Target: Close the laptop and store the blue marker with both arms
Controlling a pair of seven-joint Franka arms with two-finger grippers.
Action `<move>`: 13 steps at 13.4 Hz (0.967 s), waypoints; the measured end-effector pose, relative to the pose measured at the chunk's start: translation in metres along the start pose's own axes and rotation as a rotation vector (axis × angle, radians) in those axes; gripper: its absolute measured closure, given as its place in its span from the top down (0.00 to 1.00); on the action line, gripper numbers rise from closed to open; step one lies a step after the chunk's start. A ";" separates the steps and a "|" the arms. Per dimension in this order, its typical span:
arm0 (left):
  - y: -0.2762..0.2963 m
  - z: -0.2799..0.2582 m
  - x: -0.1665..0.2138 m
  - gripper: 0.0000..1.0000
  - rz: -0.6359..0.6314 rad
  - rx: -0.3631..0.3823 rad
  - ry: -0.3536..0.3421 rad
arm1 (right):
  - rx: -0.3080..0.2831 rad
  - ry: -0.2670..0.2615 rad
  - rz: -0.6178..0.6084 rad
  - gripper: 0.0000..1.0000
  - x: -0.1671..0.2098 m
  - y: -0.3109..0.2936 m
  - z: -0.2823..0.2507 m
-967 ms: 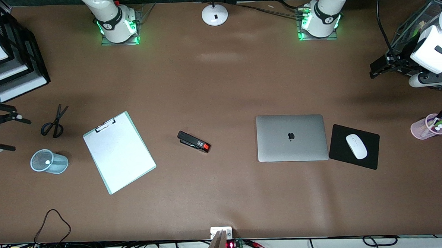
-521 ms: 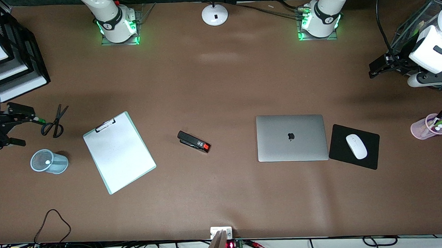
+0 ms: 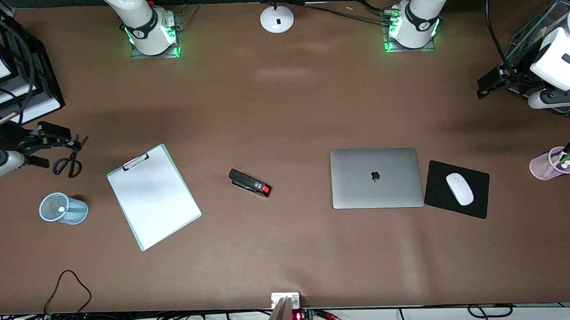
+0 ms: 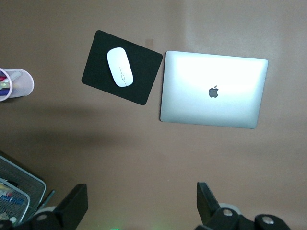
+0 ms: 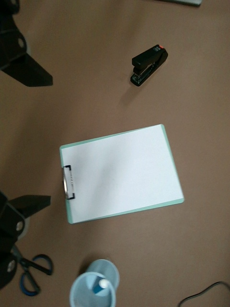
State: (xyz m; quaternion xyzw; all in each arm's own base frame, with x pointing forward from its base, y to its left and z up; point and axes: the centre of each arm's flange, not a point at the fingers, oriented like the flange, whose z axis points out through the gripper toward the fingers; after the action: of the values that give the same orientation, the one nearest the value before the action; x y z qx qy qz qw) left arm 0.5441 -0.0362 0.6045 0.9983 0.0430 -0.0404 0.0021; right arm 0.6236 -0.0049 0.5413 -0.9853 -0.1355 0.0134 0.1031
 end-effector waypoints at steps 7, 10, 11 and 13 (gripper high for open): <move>-0.001 -0.005 -0.003 1.00 -0.002 -0.001 0.009 | -0.211 -0.155 0.333 1.00 -0.044 0.008 -0.029; -0.006 -0.009 -0.005 1.00 -0.009 -0.002 0.017 | -0.224 -0.130 0.378 1.00 -0.057 0.025 -0.047; -0.010 -0.010 -0.005 1.00 -0.012 -0.003 0.020 | -0.220 -0.126 0.381 1.00 -0.058 0.026 -0.049; -0.020 -0.011 -0.004 1.00 0.002 -0.004 0.020 | -0.216 -0.110 0.374 1.00 -0.058 0.021 -0.053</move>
State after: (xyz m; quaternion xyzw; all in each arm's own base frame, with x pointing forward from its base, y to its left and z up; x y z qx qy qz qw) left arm 0.5392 -0.0164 0.6155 0.9986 0.0424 -0.0304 0.0037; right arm 0.5760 -0.0513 0.5883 -0.9964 0.0435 0.0715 -0.0147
